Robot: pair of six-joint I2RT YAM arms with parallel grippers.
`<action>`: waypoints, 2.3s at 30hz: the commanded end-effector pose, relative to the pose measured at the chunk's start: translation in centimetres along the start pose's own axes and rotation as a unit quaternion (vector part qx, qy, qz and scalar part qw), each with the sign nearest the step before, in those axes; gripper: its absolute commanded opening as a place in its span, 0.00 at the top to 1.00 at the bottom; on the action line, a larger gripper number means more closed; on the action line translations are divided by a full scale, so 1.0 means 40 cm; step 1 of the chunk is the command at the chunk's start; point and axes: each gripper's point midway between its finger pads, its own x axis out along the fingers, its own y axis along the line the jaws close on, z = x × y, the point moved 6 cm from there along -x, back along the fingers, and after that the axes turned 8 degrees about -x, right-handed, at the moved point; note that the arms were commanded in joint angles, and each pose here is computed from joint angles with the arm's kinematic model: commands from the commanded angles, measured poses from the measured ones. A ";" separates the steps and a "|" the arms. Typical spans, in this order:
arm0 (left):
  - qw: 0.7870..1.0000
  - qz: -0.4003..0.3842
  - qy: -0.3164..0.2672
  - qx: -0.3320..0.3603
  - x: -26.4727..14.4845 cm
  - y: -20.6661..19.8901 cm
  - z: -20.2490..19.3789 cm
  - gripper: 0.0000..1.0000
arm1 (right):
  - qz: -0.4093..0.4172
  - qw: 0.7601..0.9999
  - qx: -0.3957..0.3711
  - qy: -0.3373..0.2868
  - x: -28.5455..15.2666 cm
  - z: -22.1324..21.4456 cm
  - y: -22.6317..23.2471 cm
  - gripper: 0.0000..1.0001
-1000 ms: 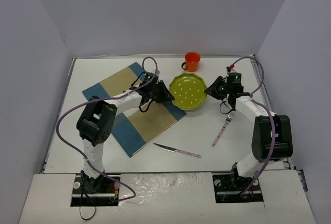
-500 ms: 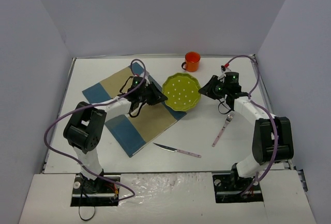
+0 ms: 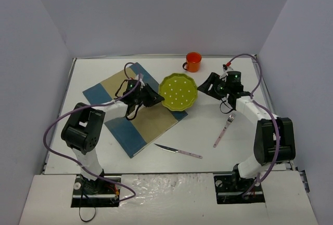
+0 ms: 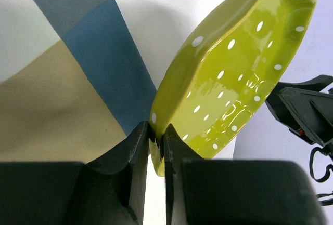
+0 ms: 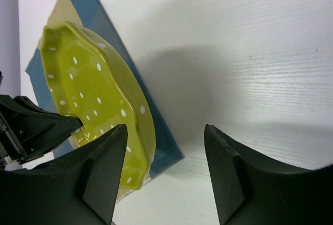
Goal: Set the dinner table for one person
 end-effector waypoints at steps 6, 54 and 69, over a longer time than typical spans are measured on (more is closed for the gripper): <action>0.990 -0.097 -0.103 0.006 -0.180 -0.151 0.157 1.00 | 0.013 0.990 -0.094 -0.105 -0.139 0.180 0.123 0.14; 0.985 0.059 -0.119 -0.110 -0.279 0.242 0.264 1.00 | 0.002 0.993 -0.109 -0.054 -0.157 0.080 0.073 0.11; 0.980 0.139 -0.126 -0.070 -0.358 0.206 0.258 0.20 | -0.090 0.978 -0.156 -0.100 -0.116 0.153 0.121 0.10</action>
